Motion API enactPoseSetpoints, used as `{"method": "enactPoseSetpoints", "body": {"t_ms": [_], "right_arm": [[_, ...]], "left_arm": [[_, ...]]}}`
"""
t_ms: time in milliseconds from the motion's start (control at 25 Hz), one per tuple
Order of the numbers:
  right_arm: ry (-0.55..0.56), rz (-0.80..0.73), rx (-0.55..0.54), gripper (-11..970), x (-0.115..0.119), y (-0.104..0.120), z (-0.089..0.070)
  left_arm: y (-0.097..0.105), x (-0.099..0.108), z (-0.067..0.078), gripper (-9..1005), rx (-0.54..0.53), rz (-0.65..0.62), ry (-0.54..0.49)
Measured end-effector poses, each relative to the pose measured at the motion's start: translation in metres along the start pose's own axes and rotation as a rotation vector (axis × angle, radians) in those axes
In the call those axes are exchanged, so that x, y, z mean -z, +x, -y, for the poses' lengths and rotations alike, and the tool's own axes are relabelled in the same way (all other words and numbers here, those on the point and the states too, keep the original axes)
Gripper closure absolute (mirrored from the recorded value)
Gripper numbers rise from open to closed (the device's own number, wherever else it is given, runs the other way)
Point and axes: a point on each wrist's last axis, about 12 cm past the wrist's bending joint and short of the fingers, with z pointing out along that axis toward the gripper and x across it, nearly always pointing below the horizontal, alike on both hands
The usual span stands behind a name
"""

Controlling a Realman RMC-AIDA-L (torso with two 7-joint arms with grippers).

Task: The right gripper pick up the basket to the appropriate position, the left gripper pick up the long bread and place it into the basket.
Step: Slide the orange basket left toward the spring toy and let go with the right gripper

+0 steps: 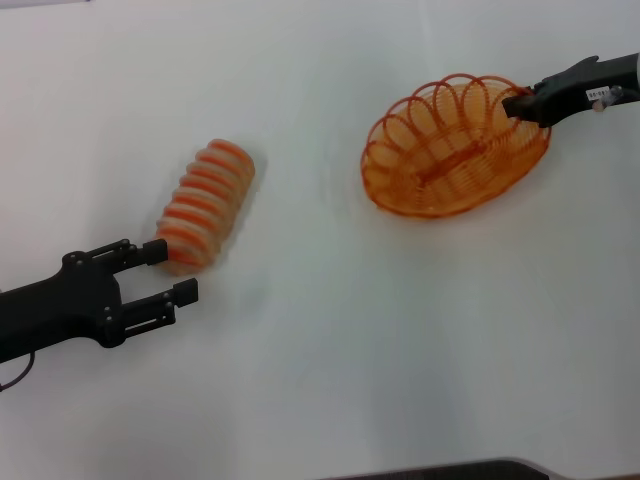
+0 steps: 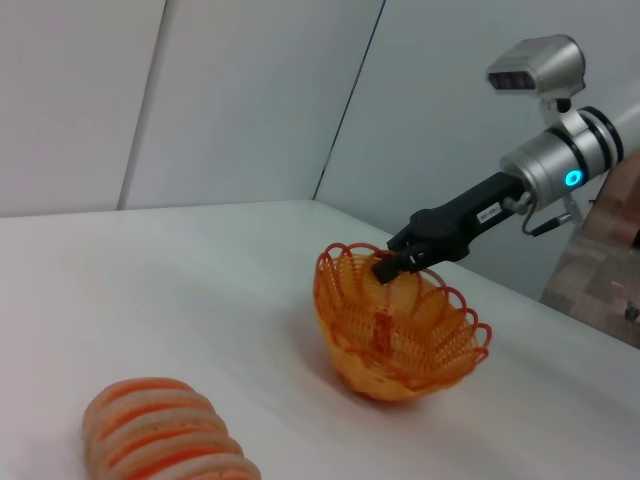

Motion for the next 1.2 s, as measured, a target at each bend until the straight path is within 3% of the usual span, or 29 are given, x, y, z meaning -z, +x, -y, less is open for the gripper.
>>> {"method": "enactPoseSetpoints", "body": {"t_ms": [480,720,1200], "right_arm": [[-0.179,0.154,-0.195,864,0.023,0.010,-0.004],[-0.260,0.145,-0.270,874,0.019,0.015,-0.012],[-0.319,0.079,-0.456,874,0.012,0.015,-0.017]], "left_arm": [[0.000,0.000,0.000,276,0.000,0.002,-0.002],[0.000,0.001,0.000,274,-0.005,0.007,-0.009],[-0.002,0.002,-0.002,274,-0.017,0.002,-0.019]]}}
